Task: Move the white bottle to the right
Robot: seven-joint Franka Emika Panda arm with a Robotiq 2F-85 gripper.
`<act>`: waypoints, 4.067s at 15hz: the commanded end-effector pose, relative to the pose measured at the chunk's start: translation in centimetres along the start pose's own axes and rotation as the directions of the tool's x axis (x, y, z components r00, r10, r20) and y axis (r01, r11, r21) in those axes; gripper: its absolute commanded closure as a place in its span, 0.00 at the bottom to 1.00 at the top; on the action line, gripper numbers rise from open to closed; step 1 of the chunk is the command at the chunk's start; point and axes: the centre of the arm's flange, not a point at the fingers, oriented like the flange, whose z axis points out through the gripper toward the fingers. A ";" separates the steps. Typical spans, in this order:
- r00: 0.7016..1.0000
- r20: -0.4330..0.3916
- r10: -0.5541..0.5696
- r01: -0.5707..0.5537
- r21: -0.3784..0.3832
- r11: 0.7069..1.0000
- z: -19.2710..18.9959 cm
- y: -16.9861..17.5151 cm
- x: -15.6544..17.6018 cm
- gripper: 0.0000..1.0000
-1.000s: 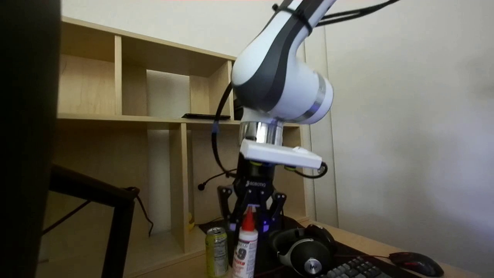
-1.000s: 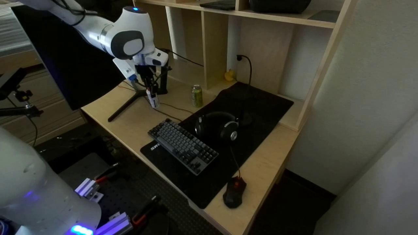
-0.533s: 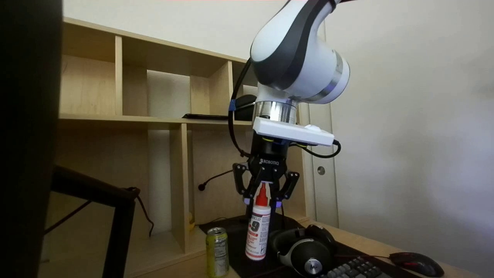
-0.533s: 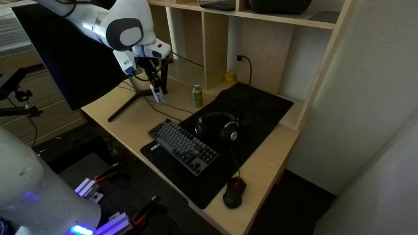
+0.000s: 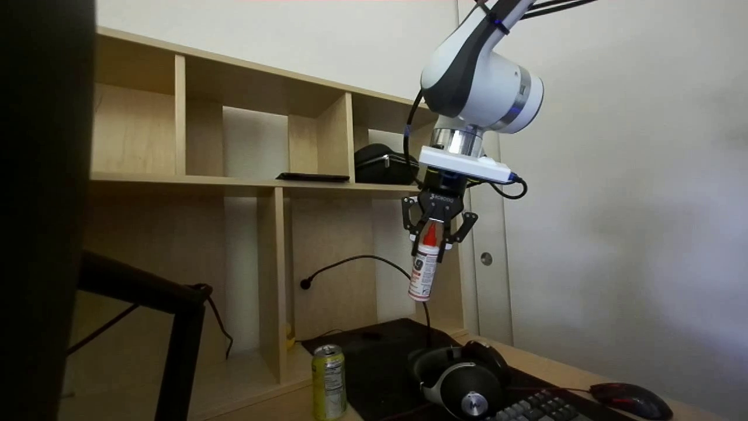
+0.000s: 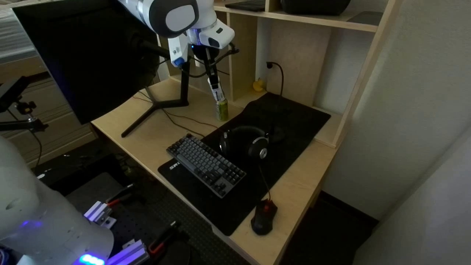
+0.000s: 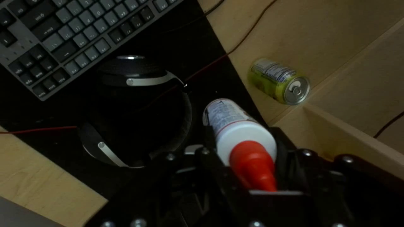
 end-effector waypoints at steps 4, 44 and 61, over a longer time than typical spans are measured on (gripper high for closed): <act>0.980 -0.021 0.196 -0.195 0.022 0.980 0.9 1.1 6.1 0.80; 0.366 -0.002 0.931 -0.911 0.204 0.359 9.3 13.8 28.9 0.80; 0.102 -0.214 0.972 -0.991 0.062 0.117 20.1 20.1 29.2 0.55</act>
